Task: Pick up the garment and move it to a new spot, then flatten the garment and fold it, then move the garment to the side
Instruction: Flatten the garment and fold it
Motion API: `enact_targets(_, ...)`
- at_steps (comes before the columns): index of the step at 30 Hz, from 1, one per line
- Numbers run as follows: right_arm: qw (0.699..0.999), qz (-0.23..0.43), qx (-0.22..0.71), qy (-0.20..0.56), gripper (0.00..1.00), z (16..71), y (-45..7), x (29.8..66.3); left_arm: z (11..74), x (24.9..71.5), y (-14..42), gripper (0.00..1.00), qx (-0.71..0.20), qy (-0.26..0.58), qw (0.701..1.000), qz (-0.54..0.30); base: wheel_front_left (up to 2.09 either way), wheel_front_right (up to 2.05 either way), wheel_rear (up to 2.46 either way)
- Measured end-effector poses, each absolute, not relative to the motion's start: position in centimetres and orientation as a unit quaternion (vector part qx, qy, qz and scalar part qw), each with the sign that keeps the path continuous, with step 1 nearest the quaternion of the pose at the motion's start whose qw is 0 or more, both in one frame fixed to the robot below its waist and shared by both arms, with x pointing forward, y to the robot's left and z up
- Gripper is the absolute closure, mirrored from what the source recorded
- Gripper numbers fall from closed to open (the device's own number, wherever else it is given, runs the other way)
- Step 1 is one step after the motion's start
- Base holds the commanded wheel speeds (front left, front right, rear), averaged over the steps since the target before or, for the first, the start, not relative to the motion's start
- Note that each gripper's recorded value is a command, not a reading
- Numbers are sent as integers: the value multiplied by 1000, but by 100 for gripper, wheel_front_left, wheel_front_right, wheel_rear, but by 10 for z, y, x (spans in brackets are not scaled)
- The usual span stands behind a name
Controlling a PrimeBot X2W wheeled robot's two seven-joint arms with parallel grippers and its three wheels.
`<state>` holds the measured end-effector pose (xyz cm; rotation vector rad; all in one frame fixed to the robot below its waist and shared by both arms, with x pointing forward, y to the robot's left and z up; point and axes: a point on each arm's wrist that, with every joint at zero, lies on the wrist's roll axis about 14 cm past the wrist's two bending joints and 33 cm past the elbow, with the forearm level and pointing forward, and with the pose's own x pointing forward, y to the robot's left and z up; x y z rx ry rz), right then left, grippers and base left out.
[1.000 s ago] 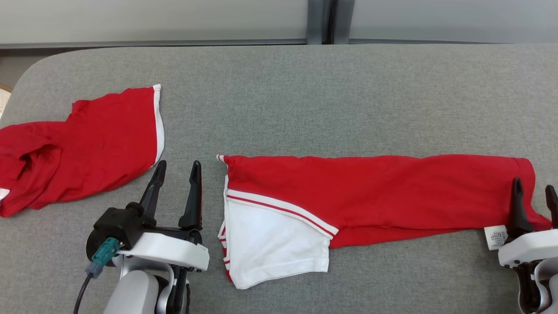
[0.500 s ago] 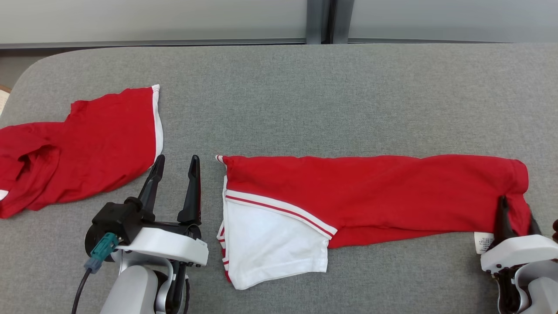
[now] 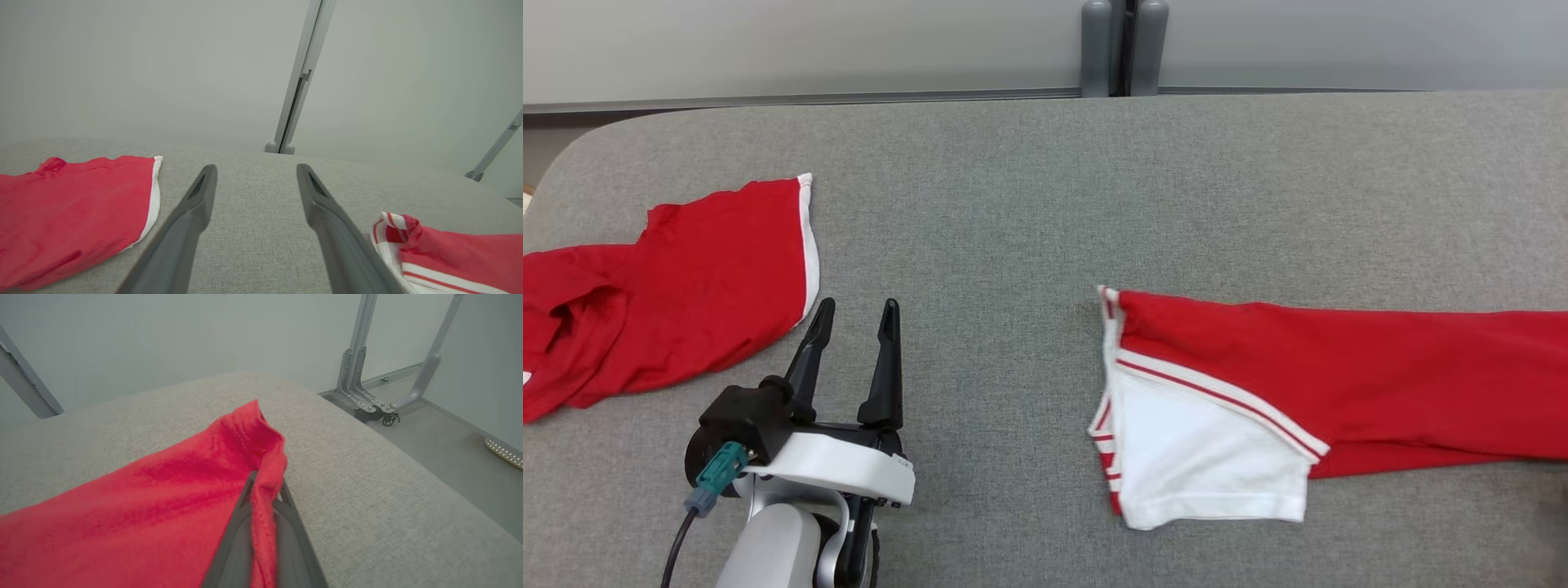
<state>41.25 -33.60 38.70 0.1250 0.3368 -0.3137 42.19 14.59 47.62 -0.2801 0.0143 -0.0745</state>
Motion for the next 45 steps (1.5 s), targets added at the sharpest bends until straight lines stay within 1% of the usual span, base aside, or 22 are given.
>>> enact_targets(1,970,-177,50,158,100,395,-355,410,477,422,145,0,-141,7,989,-38,0,0,0)
enact_targets(2,970,-179,47,155,100,398,-357,410,477,422,146,0,-141,6,989,-37,0,0,0)
enact_targets(9,980,-150,49,120,100,415,-330,425,482,418,147,0,-147,0,989,-33,0,0,0)
enact_targets(12,987,-112,59,99,100,424,-297,436,484,416,148,0,-149,-2,988,-32,0,0,0)
enact_targets(16,994,-44,76,69,100,440,-240,445,487,413,149,0,-151,-6,988,-29,0,0,0)
enact_targets(21,992,53,101,48,100,462,-163,449,489,411,149,0,-153,-8,988,-29,0,0,0)
enact_targets(26,980,141,128,56,100,469,-95,439,489,409,151,0,-157,-7,987,-25,0,0,0)
enact_targets(33,961,221,135,97,100,452,-36,419,485,403,159,0,-160,-2,987,-11,0,0,0)
enact_targets(37,947,252,154,124,100,438,-12,406,480,400,167,0,-159,5,987,2,0,0,0)
enact_targets(44,931,286,164,157,100,419,14,395,471,398,172,0,-163,16,986,12,0,0,0)
enact_targets(45,929,289,166,162,49,416,17,393,470,397,172,0,-163,18,986,13,0,0,0)
